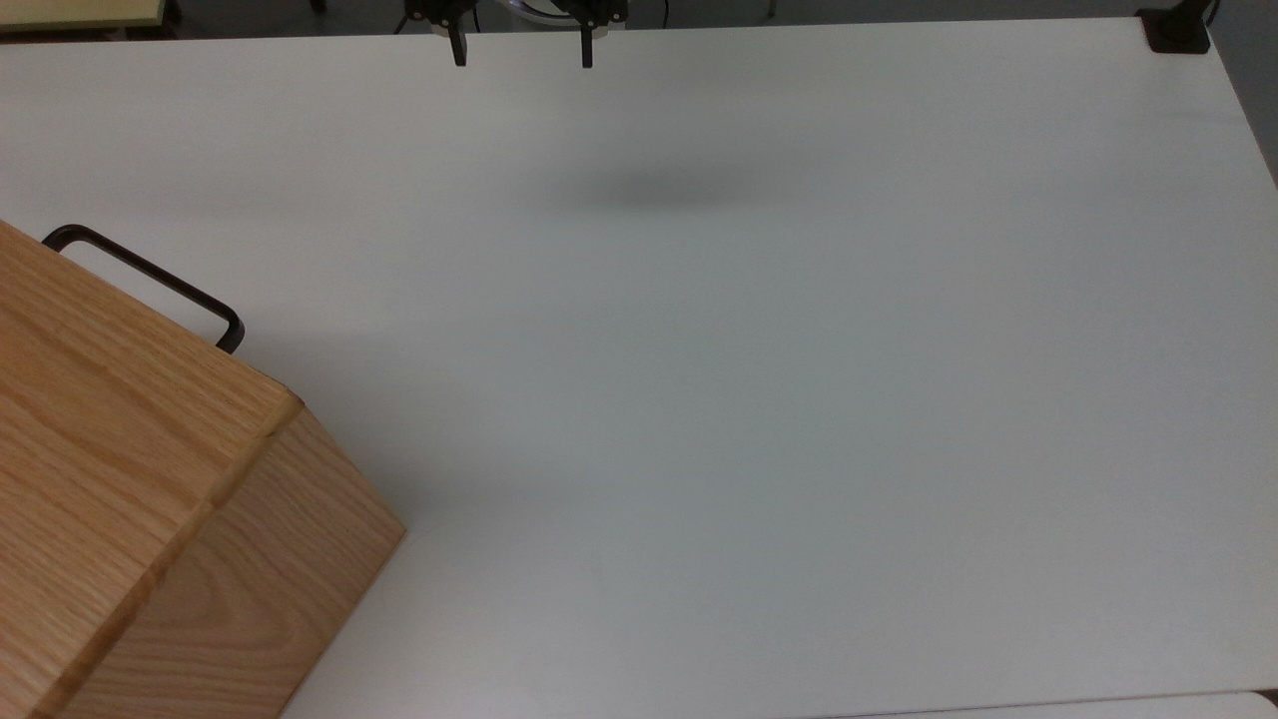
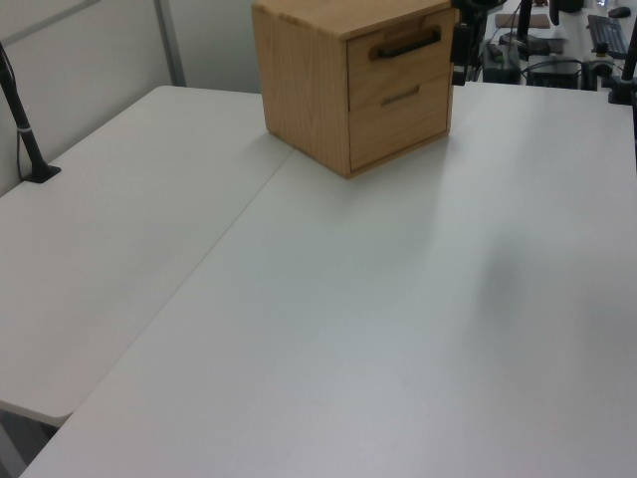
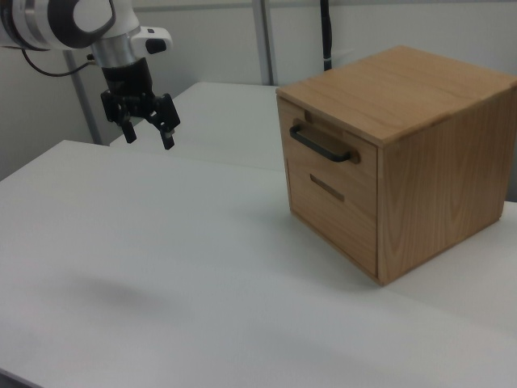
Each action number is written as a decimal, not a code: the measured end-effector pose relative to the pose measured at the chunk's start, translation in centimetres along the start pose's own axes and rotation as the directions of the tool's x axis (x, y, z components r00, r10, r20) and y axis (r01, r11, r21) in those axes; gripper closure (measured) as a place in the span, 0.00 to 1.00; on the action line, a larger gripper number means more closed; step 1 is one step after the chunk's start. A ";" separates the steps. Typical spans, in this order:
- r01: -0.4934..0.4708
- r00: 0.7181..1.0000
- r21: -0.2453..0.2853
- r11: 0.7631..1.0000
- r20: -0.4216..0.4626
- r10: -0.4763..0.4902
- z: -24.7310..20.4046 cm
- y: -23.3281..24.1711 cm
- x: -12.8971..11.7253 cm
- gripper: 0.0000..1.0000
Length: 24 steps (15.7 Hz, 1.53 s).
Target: Open the drawer by sliding it
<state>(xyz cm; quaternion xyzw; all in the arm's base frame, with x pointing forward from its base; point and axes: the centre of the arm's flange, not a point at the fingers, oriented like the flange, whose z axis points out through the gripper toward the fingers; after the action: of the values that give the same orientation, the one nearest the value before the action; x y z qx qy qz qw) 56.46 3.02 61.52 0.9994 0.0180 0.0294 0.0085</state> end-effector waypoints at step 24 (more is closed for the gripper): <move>-0.063 0.998 -0.002 0.998 0.002 0.063 0.1 2.2 0.0 0.00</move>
<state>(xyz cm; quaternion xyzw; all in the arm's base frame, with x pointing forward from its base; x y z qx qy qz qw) 56.54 0.81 61.43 0.9995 -0.0137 0.0284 0.0088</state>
